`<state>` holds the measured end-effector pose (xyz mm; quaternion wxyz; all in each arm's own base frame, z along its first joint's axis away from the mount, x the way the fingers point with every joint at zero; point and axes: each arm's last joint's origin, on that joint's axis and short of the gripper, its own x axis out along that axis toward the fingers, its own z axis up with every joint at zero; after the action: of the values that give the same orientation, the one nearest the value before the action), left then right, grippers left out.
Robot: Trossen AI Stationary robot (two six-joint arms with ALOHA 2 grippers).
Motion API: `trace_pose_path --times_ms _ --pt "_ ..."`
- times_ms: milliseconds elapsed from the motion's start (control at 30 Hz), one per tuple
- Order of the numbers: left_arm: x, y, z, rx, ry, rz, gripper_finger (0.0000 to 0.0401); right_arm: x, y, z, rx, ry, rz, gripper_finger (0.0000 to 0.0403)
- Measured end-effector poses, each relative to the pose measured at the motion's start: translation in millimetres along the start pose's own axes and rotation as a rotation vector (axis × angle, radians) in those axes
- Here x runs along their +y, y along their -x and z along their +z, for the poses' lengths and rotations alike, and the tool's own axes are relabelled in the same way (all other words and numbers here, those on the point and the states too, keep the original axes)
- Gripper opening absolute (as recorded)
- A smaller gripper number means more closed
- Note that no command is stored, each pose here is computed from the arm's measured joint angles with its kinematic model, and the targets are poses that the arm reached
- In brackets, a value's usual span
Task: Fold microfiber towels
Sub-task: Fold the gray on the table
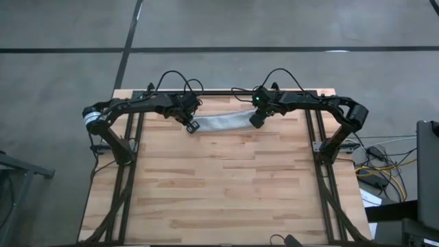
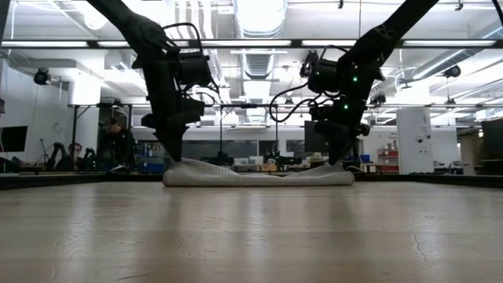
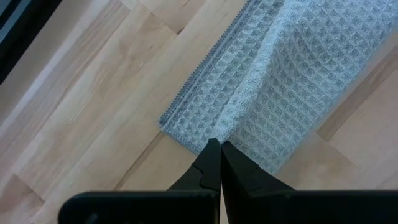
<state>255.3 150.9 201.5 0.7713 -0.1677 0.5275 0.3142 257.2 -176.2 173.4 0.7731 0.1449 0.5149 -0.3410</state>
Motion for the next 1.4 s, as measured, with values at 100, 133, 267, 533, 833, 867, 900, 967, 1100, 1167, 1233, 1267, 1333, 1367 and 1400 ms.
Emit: trace_pose_path --times_ms 100,133,267,533,833,867,900,967,1100,1167,1233,1267,1333,1367,1400 --pt "0 0 0 0.0 -0.003 -0.001 0.0 0 0 0 0.0 0.0 0.0 0.0103" --pt "0 0 0 0.0 -0.003 -0.001 0.0 0 0 0 0.0 0.0 0.0 0.0106" --pt "0 0 0 0.0 -0.005 -0.003 0.0 0 0 0 -0.005 0.023 0.001 0.0116" --pt "0 0 0 0.001 -0.006 -0.01 0.0 0 6 10 -0.038 0.075 0.002 0.0113" --pt "0 0 0 0.002 -0.006 -0.018 0.0 0 23 32 -0.093 0.018 0.02 0.01" --pt "-1 0 0 0.002 -0.006 -0.018 0.0 0 25 33 -0.09 0.008 0.036 0.0099" --pt "-1 0 0 0.002 -0.006 -0.018 0.0 1 25 34 -0.087 0.0 0.057 0.0098" --pt "-1 0 0 0.002 -0.006 -0.019 0.0 3 25 34 -0.085 -0.008 0.112 0.0095" --pt "-1 0 0 0.001 -0.006 -0.02 0.0 9 20 27 -0.074 -0.012 0.158 0.0089" --pt "-1 0 0 -0.001 -0.006 -0.02 0.0 12 17 22 -0.064 -0.022 0.163 0.0085" --pt "-1 0 0 -0.002 -0.006 -0.02 0.0 14 14 18 -0.06 -0.019 0.165 0.0082" --pt "-1 0 0 -0.003 -0.006 -0.02 0.0 15 13 16 -0.058 -0.016 0.166 0.0081" --pt "-1 0 1 -0.004 -0.006 -0.021 0.0 17 11 13 -0.05 -0.02 0.168 0.0078" --pt "-1 0 1 -0.004 -0.006 -0.021 0.0 18 10 11 -0.049 -0.027 0.17 0.0077" --pt "-1 0 1 -0.004 -0.006 -0.02 0.0 18 8 10 -0.049 -0.032 0.175 0.0075"
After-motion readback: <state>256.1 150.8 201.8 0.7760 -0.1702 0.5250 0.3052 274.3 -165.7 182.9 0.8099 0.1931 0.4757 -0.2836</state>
